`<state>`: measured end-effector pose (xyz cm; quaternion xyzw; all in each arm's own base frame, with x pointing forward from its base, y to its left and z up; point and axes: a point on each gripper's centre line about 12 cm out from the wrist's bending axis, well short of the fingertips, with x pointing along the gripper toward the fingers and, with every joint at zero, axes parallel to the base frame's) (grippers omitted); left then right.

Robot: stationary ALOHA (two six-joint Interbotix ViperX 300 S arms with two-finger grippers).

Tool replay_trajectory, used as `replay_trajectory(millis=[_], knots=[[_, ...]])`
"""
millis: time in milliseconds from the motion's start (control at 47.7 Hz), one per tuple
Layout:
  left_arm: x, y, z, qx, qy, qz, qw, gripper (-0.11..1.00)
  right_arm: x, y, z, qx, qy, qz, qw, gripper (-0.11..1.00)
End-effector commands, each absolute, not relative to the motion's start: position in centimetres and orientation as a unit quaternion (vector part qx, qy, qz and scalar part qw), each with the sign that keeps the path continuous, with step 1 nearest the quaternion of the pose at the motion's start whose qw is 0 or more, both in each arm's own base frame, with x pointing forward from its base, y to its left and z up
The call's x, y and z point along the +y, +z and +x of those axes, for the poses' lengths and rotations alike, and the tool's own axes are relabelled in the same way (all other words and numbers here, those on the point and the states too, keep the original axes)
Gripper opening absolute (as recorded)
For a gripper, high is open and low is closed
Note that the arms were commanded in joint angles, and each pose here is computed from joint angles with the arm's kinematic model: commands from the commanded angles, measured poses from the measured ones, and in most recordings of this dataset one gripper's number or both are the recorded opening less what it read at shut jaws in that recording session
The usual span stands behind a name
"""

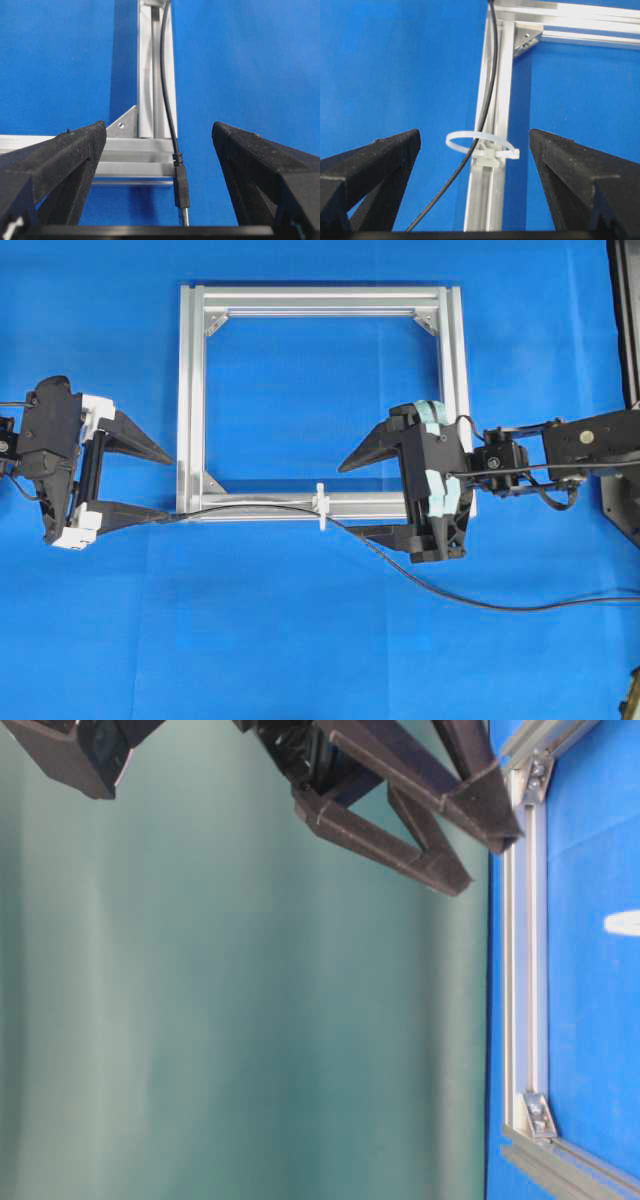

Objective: Insert the wire through the string loop located in the center.

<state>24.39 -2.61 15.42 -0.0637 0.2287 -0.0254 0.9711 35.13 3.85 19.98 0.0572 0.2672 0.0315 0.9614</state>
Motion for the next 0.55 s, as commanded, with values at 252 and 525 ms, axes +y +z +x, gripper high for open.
replay_trajectory(millis=[252,525], knots=[[-2.62,16.08,24.76,0.217,-0.026,-0.064,0.974,0.83,3.75,21.14,35.24,0.25,0.032,0.058,0.966,0.93],[-2.63,16.13,24.8,0.216,-0.026,-0.064,0.974,0.83,3.69,21.09,35.21,0.251,0.031,0.058,0.966,0.93]])
